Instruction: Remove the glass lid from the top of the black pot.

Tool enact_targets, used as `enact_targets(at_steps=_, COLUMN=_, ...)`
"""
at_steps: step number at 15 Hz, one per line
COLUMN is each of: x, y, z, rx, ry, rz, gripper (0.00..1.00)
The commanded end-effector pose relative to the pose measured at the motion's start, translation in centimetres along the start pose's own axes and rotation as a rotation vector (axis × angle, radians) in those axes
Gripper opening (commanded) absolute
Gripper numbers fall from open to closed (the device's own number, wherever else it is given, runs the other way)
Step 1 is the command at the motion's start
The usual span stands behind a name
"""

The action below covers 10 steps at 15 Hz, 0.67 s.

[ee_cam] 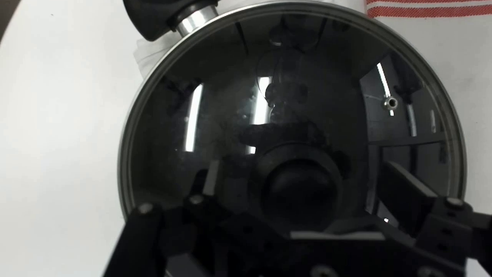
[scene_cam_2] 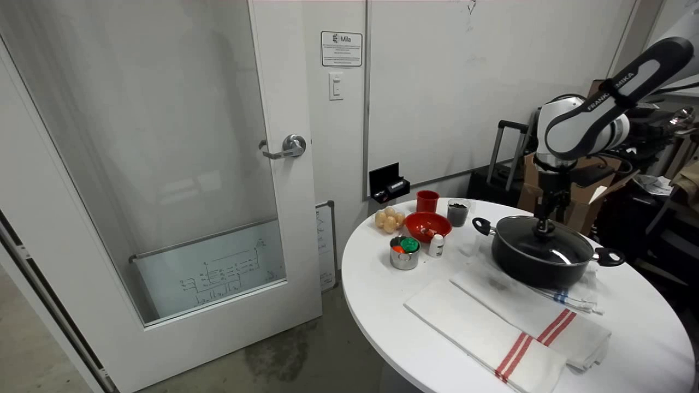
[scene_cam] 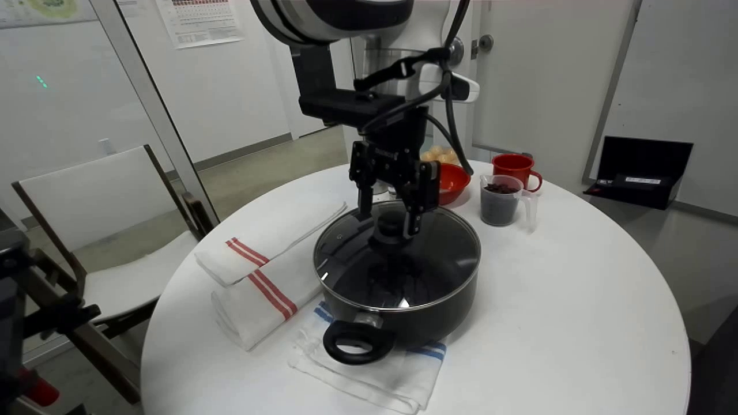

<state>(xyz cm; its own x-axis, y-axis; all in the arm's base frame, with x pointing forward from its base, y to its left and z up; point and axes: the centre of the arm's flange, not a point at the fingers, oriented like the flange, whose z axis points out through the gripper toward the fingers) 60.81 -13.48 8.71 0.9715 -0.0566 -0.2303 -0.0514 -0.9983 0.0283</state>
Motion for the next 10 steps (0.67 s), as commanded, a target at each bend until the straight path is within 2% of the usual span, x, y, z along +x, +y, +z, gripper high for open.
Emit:
enact_targets(at_steps=1, x=1.08, y=-0.18, z=0.45, rx=-0.018, ry=0.019, rz=0.009, gripper=1.00)
enact_targets(at_steps=4, x=1.20, y=-0.15, z=0.42, rx=-0.019, ry=0.022, rz=0.008, gripper=1.00)
enact_targets(at_steps=5, x=1.23, y=-0.13, z=0.38, rx=-0.018, ry=0.024, rz=0.007, gripper=0.80)
enact_targets(at_steps=10, x=1.26, y=-0.08, z=0.17, rx=-0.016, ry=0.031, rz=0.005, gripper=0.45)
